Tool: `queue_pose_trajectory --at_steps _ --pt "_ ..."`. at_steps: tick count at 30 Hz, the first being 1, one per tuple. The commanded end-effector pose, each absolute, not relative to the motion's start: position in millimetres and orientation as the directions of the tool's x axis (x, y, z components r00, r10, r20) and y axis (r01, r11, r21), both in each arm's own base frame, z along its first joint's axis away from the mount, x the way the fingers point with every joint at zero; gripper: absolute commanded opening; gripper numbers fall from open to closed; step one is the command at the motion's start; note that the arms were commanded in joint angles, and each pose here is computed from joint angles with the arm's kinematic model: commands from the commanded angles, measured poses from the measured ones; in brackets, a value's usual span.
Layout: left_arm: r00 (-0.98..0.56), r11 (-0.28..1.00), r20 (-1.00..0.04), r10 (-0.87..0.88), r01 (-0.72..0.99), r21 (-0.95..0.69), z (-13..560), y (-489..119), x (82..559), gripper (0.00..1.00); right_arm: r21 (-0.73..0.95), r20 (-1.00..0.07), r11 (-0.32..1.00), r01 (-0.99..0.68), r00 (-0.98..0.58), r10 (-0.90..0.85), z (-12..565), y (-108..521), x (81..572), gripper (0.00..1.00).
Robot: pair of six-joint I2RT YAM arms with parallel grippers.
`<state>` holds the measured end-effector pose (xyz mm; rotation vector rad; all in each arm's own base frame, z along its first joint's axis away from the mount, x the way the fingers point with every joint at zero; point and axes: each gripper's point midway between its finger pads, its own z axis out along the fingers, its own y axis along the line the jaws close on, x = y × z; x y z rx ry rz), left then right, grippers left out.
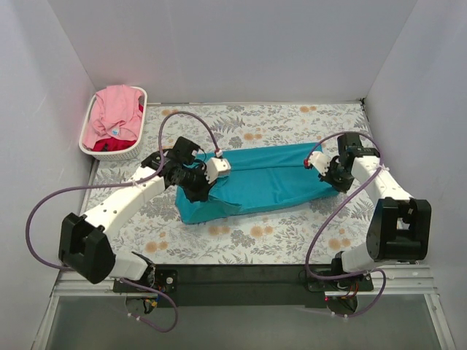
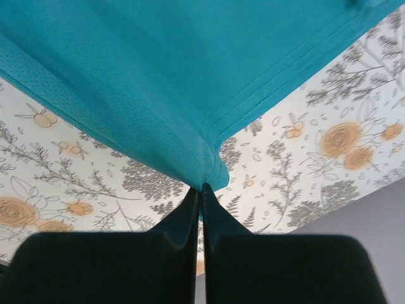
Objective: Fold and stack the t-shirts
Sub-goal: Fold the tshirt
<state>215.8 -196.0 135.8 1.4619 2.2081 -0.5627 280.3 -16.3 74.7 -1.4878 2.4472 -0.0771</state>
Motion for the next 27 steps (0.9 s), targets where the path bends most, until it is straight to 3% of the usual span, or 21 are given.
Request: queue_pose_trajectory --at_steps 1,13,27 --pt "-0.337 0.397 -0.608 0.719 0.917 -0.04 152.8 -193.1 258.9 0.0 -0.197 -0.223 0.43 -0.881 -0.387 -0.895 89.7 -13.3 302.2 0.01" --pt "-0.321 0.468 -0.633 0.704 0.88 0.075 152.2 -183.6 343.4 0.0 -0.202 -0.225 0.432 -0.879 -0.387 -0.894 90.1 -13.3 352.9 0.01" --pt "-0.332 0.503 -0.636 0.697 0.858 0.104 140.5 -173.7 383.7 0.0 -0.202 -0.222 0.436 -0.877 -0.393 -0.893 81.7 -11.5 391.8 0.01"
